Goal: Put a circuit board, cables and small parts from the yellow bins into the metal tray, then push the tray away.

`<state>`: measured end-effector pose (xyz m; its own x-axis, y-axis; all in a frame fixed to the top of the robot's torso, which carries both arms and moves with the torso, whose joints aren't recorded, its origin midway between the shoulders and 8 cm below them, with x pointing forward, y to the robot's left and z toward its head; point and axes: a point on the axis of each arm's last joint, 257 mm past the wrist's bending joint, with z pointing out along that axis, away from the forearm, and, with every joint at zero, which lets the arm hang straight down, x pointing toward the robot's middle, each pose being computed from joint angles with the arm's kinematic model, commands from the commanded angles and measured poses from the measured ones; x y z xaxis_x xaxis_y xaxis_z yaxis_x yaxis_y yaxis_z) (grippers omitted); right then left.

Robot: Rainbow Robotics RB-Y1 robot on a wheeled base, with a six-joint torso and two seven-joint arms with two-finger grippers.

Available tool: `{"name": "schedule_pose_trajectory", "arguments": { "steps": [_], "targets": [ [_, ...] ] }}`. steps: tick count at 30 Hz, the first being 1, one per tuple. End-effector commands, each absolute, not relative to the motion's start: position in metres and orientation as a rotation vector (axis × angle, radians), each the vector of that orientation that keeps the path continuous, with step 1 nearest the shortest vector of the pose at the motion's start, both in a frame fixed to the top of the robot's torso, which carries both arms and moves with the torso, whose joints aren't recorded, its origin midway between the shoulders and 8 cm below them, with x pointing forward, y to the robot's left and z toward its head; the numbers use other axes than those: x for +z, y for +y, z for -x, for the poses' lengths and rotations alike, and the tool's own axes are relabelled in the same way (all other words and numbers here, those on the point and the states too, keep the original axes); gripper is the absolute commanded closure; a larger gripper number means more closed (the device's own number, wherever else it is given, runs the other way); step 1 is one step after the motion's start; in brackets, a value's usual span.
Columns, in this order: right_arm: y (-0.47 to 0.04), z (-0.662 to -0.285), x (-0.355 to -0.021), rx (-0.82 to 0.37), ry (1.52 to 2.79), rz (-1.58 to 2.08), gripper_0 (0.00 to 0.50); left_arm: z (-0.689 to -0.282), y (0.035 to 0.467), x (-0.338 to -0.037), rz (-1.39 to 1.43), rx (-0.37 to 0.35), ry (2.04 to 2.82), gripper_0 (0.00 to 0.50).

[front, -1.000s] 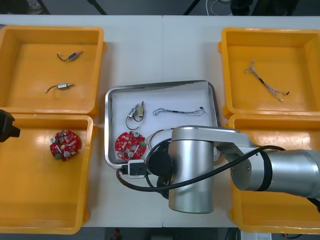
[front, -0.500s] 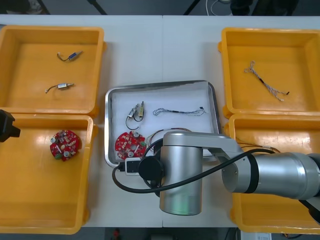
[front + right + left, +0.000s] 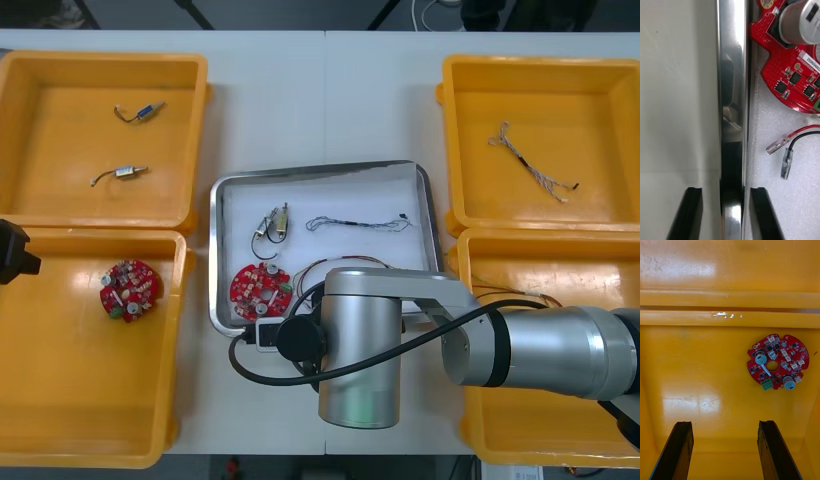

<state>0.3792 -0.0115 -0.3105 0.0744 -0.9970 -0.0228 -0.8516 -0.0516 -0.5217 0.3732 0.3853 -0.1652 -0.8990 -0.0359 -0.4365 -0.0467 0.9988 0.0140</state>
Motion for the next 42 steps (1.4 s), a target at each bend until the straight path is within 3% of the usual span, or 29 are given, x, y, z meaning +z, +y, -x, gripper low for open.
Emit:
{"name": "schedule_pose_trajectory", "arguments": {
  "steps": [1, 27, 42],
  "targets": [
    [0.011, -0.379, -0.298, -0.488, 1.75, 1.972, 0.5, -0.369, 0.396, -0.153, -0.002, 0.091, 2.669, 0.0],
    [0.024, -0.428, -0.268, -0.648, 1.701, 1.878, 0.5, -0.369, 0.396, -0.153, -0.002, 0.091, 2.669, 0.0],
    [0.041, -0.481, -0.228, -0.716, 1.752, 1.745, 0.5, -0.369, 0.396, -0.153, -0.002, 0.091, 2.669, 0.0]
  ]
}}
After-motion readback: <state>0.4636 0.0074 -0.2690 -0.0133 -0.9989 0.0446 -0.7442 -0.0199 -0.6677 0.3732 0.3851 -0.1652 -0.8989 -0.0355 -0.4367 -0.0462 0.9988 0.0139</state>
